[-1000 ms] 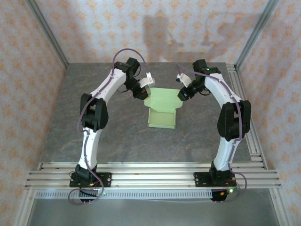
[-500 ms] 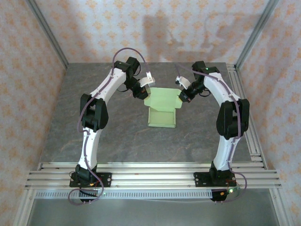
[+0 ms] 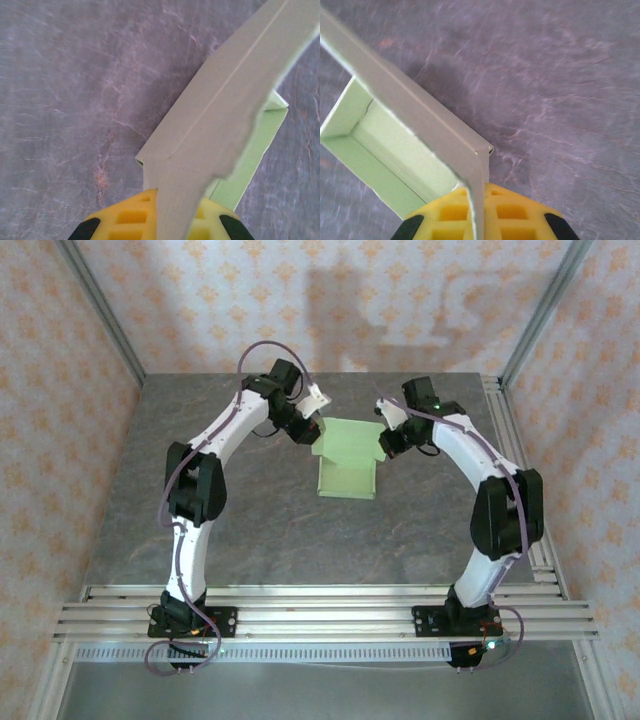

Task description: Fold the paper box

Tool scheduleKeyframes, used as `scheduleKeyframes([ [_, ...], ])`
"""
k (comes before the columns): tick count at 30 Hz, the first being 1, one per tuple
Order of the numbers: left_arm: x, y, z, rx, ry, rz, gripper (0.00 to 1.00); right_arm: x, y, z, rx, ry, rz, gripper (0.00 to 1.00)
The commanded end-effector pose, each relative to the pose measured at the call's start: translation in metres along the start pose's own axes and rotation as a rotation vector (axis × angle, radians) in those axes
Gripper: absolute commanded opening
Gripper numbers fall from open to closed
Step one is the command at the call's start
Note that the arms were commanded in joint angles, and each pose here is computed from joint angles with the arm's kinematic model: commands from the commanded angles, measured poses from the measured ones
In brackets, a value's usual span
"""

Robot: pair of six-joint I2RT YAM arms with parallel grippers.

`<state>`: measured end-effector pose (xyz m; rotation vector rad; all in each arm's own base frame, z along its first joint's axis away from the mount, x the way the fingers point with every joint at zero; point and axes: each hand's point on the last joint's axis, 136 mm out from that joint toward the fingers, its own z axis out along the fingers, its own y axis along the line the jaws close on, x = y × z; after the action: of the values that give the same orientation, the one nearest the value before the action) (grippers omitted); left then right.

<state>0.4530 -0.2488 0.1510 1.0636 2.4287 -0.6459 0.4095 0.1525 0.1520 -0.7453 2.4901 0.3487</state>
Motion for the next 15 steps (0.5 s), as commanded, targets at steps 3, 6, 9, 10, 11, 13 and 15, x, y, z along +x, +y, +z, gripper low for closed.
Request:
scheduleKeyframes([
  [3, -0.033, 0.004, -0.024, -0.165, -0.106, -0.124, 0.0, -0.039, -0.015, -0.027, 0.169, -0.22, 0.146, 0.0],
  [6, -0.032, 0.01, -0.024, -0.198, -0.124, -0.225, 0.0, -0.04, -0.022, -0.032, 0.208, -0.266, 0.228, 0.0],
  [9, -0.031, 0.013, -0.019, -0.214, -0.149, -0.313, 0.0, -0.04, -0.026, -0.033, 0.241, -0.301, 0.282, 0.0],
  [10, -0.032, 0.011, -0.017, -0.209, -0.163, -0.33, 0.0, -0.039, -0.027, -0.033, 0.251, -0.311, 0.303, 0.0],
  [11, -0.034, 0.009, -0.014, -0.208, -0.176, -0.335, 0.0, -0.039, -0.029, -0.032, 0.26, -0.323, 0.331, 0.0],
  [13, -0.039, 0.008, -0.011, -0.236, -0.193, -0.341, 0.0, -0.036, -0.032, -0.027, 0.271, -0.328, 0.384, 0.0],
  [15, -0.043, 0.005, -0.006, -0.25, -0.199, -0.355, 0.0, -0.035, -0.031, -0.021, 0.28, -0.342, 0.416, 0.0],
])
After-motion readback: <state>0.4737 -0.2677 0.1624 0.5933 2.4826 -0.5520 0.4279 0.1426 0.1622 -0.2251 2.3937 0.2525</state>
